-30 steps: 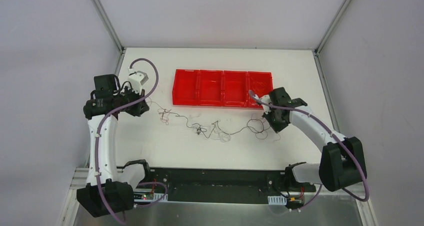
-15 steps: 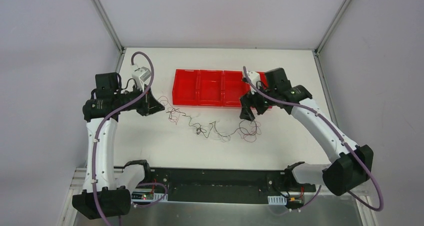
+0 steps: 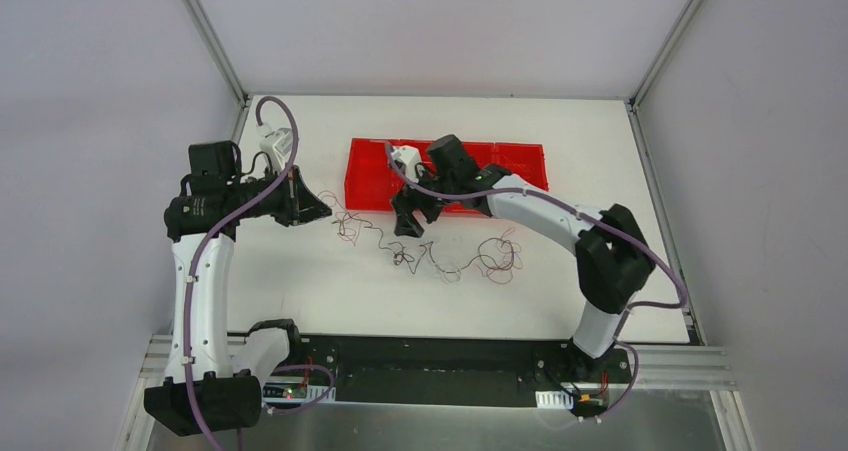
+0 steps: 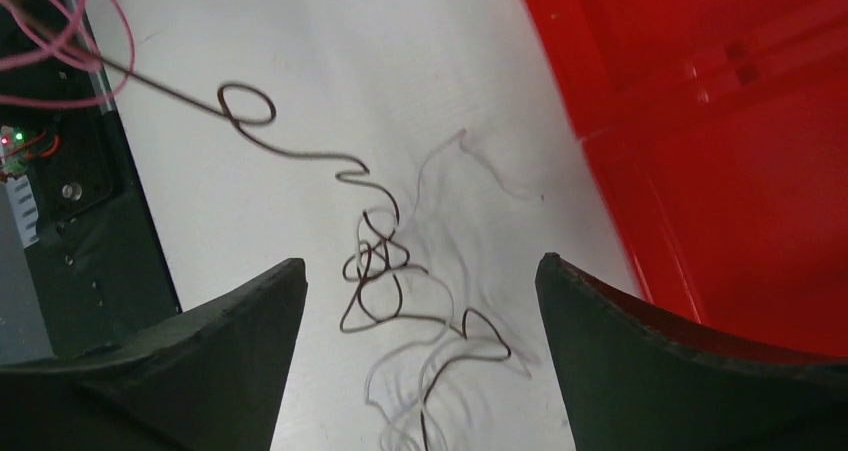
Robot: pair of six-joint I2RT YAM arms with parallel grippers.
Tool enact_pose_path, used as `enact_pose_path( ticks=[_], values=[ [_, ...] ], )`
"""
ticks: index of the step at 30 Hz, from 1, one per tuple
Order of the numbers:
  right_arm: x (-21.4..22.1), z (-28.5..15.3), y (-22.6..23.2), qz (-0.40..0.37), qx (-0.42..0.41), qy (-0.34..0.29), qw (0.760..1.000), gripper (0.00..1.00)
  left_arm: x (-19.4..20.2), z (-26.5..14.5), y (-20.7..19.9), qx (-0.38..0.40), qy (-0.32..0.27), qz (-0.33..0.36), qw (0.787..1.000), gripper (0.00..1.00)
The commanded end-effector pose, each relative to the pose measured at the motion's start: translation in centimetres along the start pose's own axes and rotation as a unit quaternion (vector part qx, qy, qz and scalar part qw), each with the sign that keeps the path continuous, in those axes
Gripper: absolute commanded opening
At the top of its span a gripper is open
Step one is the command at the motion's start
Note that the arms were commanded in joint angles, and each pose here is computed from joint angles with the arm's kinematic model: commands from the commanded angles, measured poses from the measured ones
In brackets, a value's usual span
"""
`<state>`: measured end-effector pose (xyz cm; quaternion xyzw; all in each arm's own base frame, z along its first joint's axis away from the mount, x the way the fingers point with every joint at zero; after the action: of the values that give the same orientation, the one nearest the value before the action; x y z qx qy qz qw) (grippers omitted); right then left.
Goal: Untangle the cables
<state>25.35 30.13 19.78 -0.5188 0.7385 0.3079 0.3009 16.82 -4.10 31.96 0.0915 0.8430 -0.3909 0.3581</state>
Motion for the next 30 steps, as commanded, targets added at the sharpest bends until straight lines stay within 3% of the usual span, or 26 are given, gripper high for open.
enact_pose_path(
  ticks=[1, 11, 16, 18, 22, 23, 30],
  values=[
    [-5.1, 2.0, 0.2, -0.051, -0.023, -0.092, 0.994, 0.87, -1.2, -0.4, -1.2, 0.022, -0.018, 0.0, 1.0, 0.0],
    [-6.9, 4.5, 2.1, -0.075, -0.112, -0.134, 0.982, 0.75, -1.9, 0.0, -0.2, -0.02, -0.021, -0.03, 0.999, 0.0],
    [-6.6, 5.1, 2.6, -0.085, -0.121, -0.129, 0.981, 0.63, -2.8, 0.2, -0.1, -0.025, -0.032, -0.052, 0.998, 0.0],
    [-6.4, 5.1, 2.6, -0.088, -0.116, -0.127, 0.981, 0.49, -3.0, 0.1, -0.2, -0.026, -0.034, -0.055, 0.998, 0.0],
    [-5.6, 4.4, 2.5, -0.09, -0.102, -0.11, 0.985, 0.04, -3.5, -0.4, -0.8, -0.031, -0.05, -0.053, 0.997, 0.0],
    [-4.9, 3.8, 2.5, -0.086, -0.096, -0.1, 0.987, 0.0, -3.8, -0.7, -1.0, -0.032, -0.057, -0.05, 0.997, 0.0],
    [3.8, -2.1, 4.0, -0.021, -0.078, 0.021, 0.997, 0.0, -7.7, -3.3, -1.6, -0.059, -0.122, -0.008, 0.991, 0.0]
  ],
)
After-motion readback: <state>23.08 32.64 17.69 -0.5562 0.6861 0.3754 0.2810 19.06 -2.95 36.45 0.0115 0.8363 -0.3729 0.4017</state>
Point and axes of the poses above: each gripper's point midway between its finger pads, its own z axis out along the fingers, its own y axis along the line the jaws close on, x = y × z, the point moved 9 cm from there along -z, back along the fingers, and after that the axes turned 7 degrees about -z, right-handed, at the moved point
